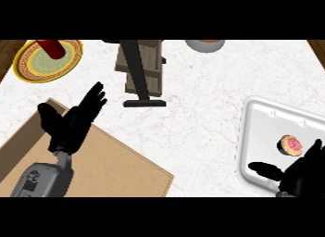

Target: Pick the cupcake from the tray and place it in the tiered basket

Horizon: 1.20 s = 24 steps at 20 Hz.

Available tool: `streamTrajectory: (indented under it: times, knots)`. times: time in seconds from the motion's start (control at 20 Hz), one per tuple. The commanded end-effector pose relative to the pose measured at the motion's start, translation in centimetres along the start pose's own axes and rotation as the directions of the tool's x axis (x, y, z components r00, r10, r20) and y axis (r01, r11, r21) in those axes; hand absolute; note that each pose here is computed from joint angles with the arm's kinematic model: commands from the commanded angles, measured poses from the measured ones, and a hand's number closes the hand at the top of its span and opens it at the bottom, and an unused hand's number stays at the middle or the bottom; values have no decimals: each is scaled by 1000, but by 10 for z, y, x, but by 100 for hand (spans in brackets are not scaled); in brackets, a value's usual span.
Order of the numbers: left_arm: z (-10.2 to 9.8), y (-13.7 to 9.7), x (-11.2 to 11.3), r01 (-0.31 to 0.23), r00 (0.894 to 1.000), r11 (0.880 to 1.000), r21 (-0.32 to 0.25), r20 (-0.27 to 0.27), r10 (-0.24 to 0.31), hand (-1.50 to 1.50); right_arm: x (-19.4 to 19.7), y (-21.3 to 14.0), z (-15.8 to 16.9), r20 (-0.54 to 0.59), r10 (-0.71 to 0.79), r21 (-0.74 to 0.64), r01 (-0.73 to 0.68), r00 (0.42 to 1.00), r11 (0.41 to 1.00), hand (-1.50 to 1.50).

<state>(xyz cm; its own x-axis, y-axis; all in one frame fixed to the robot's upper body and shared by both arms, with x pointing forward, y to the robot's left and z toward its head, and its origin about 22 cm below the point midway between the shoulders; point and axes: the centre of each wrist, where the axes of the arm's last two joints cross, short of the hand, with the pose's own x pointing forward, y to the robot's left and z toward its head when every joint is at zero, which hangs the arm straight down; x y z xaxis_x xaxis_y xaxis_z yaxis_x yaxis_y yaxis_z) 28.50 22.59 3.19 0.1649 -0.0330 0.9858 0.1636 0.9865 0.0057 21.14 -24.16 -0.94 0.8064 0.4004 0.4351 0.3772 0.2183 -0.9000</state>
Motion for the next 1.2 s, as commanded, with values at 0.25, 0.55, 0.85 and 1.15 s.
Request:
streamTrajectory:
  times: [0.25, 0.55, 0.85, 1.15]
  knots:
    - [8, -9, -6, 8, 1000, 1000, -13, -16, -9, 0, -17, 16, -37, -36, -15, -5, 15, 999, 1000, -150]
    - [5, -23, -7, -4, 1000, 1000, 0, -2, 4, 0, -7, 43, -34, 9, 9, 47, -9, 1000, 999, -150]
    - [2, -14, 0, 16, 1000, 1000, -2, 5, -16, 0, -5, 49, -43, 130, -11, 59, 3, 991, 998, 150]
    - [5, -3, 5, 6, 1000, 1000, -9, -6, -6, 0, -12, 44, -38, 167, -17, -3, 18, 986, 1000, 150]
